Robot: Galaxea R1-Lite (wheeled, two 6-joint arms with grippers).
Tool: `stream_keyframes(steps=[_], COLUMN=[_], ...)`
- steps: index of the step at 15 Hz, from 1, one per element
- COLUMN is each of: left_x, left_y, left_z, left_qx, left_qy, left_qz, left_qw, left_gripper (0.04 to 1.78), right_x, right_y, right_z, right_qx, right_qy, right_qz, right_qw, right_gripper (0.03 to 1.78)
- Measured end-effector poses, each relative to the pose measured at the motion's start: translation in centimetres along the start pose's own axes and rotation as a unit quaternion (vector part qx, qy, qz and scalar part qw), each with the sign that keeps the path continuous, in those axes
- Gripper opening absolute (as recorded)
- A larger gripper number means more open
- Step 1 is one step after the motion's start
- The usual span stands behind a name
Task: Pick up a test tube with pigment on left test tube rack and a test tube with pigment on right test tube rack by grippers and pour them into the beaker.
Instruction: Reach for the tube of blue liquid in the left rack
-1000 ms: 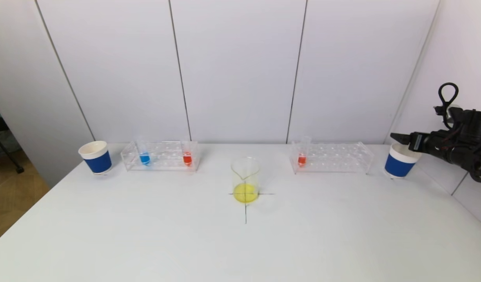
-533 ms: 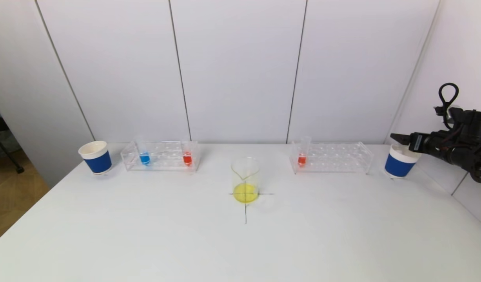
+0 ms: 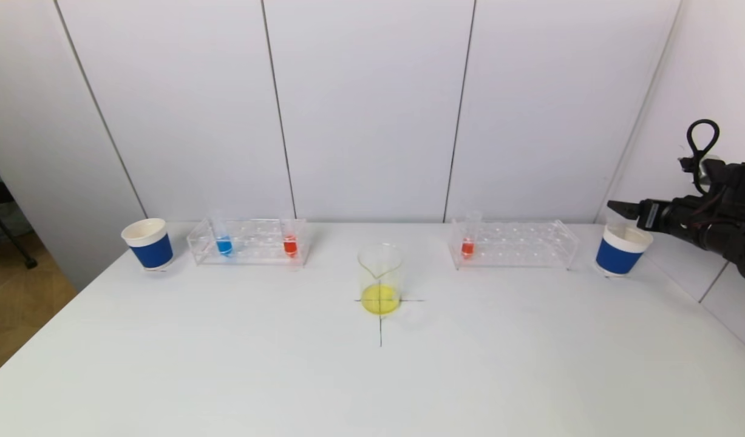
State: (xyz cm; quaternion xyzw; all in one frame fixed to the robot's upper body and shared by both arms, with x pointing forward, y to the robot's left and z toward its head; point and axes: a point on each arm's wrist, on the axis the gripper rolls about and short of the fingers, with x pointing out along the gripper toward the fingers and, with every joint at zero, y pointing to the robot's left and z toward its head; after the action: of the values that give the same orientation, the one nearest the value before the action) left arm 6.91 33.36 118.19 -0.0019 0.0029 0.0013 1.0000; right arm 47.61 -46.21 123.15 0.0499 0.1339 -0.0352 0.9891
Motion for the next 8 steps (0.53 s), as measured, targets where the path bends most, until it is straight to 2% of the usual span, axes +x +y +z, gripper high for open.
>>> stream_keyframes(steps=[3, 8], left_x=[0.0, 0.0], left_y=[0.0, 0.0], left_z=[0.0, 0.0], left_qx=[0.000, 0.000], left_qy=[0.000, 0.000], left_qz=[0.000, 0.000], left_qw=[1.000, 1.000], left_gripper=[1.76, 1.76], right_x=[-2.3, -9.0], right_y=[1.9, 6.9], right_z=[1.3, 3.2], right_qx=[-0.006, -0.023], right_qy=[-0.012, -0.040], right_qz=[0.018, 0.076], right_qw=[0.9998, 0.9961], right_gripper=[1.77, 1.77])
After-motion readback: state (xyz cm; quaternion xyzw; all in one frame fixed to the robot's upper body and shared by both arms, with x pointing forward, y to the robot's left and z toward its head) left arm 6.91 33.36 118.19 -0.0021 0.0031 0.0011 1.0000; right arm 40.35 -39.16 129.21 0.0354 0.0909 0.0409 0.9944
